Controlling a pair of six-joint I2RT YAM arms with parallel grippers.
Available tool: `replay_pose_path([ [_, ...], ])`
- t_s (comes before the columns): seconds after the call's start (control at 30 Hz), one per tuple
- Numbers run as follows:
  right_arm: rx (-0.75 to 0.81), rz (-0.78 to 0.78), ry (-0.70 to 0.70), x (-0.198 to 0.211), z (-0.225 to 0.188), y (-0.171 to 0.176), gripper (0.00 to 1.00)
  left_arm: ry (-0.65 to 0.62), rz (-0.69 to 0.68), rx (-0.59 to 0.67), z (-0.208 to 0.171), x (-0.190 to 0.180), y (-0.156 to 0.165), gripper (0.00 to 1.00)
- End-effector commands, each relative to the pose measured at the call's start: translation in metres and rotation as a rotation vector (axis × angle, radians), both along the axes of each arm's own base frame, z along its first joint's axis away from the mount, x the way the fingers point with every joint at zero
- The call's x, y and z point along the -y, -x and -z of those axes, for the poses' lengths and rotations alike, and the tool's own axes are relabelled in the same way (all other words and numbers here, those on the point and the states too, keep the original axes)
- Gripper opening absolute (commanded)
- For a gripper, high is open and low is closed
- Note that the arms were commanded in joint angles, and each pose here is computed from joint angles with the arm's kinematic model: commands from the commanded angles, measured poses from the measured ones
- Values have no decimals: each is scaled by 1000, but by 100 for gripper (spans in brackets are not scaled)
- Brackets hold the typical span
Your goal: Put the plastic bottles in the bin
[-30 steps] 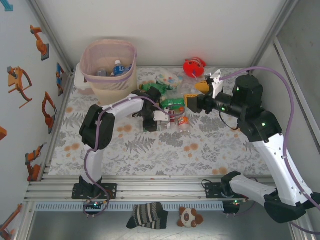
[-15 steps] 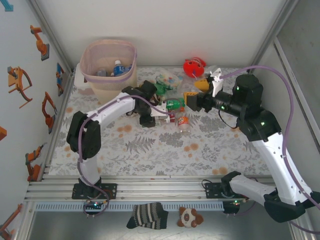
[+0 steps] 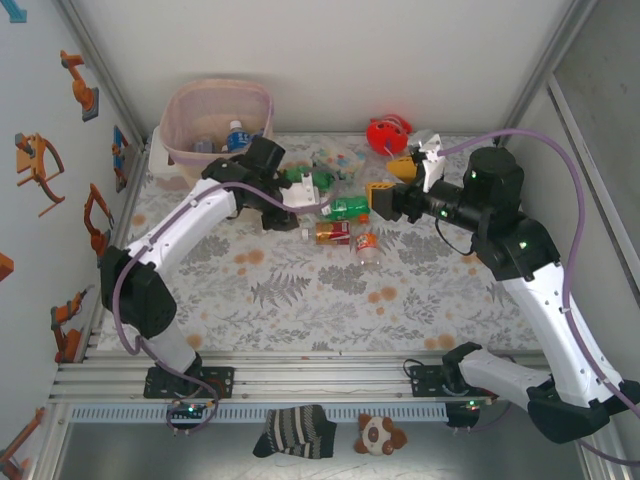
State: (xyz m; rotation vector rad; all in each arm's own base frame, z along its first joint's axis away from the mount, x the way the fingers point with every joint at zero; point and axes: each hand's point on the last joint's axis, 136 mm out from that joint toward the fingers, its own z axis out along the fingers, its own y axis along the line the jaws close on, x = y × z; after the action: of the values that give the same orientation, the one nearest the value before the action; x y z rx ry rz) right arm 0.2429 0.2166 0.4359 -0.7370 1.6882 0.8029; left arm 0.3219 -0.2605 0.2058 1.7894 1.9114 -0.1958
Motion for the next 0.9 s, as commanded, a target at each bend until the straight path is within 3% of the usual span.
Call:
replay_pose_path([
  [0.0, 22, -14, -18, -3, -7, 2, 70, 86, -40, 63, -42, -7, -6, 36],
  [0.37, 25, -22, -23, -5, -9, 1, 70, 293, -234, 244, -132, -31, -50, 35],
  [0.67, 30, -19, -21, -3, -11, 4, 70, 456, -557, 414, -199, -79, -102, 34],
  [0.87, 30, -16, -20, -2, -11, 4, 70, 599, -772, 443, -227, -128, -130, 30],
])
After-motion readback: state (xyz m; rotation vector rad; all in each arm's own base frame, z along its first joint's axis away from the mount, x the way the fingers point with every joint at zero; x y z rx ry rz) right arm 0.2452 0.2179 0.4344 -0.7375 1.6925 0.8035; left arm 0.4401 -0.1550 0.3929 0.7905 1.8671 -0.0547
